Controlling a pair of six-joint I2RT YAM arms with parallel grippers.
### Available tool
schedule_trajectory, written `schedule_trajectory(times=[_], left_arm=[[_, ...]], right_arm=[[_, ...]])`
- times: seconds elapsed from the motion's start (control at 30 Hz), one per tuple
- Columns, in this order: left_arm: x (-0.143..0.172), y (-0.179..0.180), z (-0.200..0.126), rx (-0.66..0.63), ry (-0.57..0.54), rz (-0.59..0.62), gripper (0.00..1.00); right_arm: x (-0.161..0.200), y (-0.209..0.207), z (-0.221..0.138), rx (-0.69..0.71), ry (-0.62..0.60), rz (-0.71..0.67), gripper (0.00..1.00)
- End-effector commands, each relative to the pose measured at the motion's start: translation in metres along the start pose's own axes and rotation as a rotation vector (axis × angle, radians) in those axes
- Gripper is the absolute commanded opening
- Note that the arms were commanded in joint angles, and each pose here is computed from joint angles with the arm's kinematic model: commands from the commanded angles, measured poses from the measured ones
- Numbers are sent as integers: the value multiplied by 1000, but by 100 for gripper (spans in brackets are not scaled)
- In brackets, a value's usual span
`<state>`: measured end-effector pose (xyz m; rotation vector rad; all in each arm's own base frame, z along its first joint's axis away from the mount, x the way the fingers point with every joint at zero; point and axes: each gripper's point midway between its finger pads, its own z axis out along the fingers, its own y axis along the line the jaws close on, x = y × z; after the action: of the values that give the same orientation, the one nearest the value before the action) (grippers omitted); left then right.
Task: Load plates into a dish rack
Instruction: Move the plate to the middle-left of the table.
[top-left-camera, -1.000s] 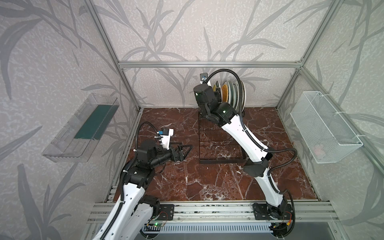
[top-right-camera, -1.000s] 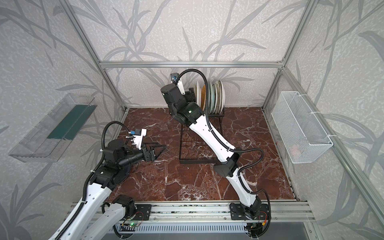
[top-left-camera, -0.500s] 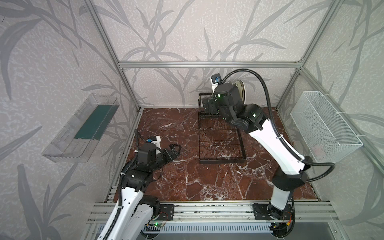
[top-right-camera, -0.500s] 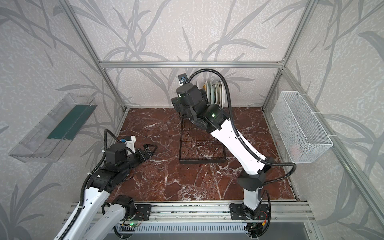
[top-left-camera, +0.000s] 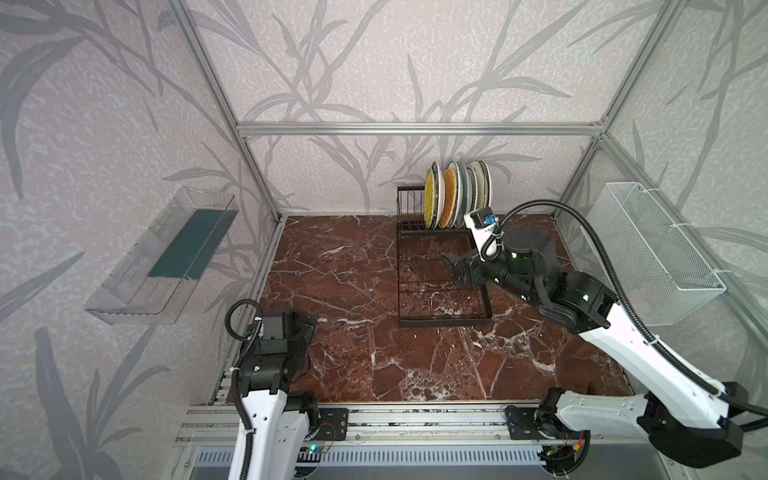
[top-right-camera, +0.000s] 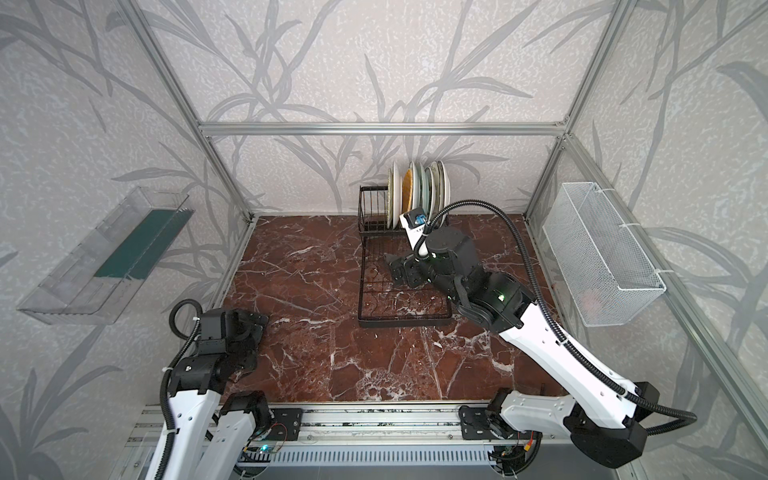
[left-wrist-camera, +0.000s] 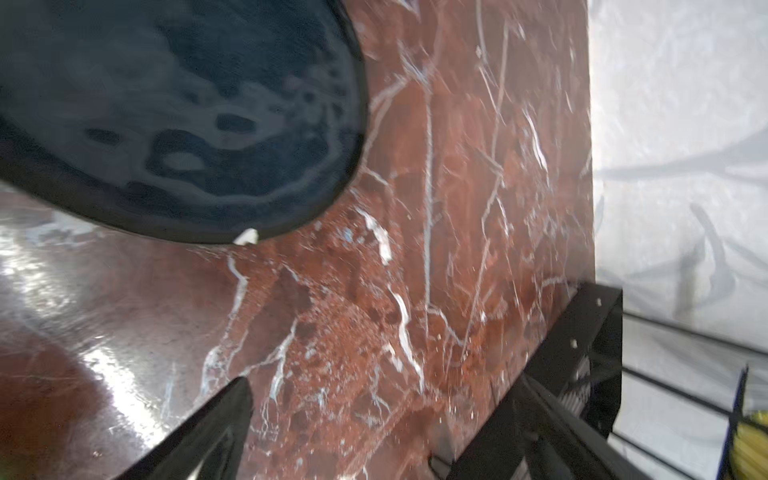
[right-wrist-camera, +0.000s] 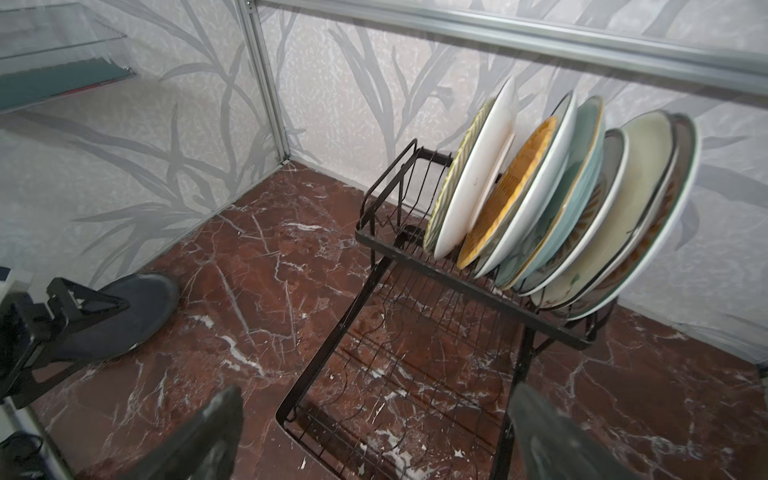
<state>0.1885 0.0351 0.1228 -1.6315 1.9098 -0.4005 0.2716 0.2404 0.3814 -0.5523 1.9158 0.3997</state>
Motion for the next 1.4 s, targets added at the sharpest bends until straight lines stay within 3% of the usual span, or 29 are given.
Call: schedule_trajectory(times=[0.0, 0.27, 0.5, 0.77, 1.03, 1.37], left_arm=[[-21, 34, 7, -123, -134, -182, 95], [-38, 64, 27, -179, -247, -398, 89], [-43, 83, 33, -244, -258, -432, 87], [-49, 94, 45, -223, -304, -460, 86], [-53, 95, 57, -213, -318, -523, 69], [-50, 109, 67, -247, -333, -600, 60]], right_arm=[[23, 15, 8, -111, 64, 48, 99], [62, 19, 20, -175, 174, 124, 99], [83, 27, 35, -215, 260, 184, 99], [90, 33, 47, -240, 301, 214, 99], [100, 33, 52, -258, 325, 239, 99], [109, 20, 53, -282, 323, 338, 99]])
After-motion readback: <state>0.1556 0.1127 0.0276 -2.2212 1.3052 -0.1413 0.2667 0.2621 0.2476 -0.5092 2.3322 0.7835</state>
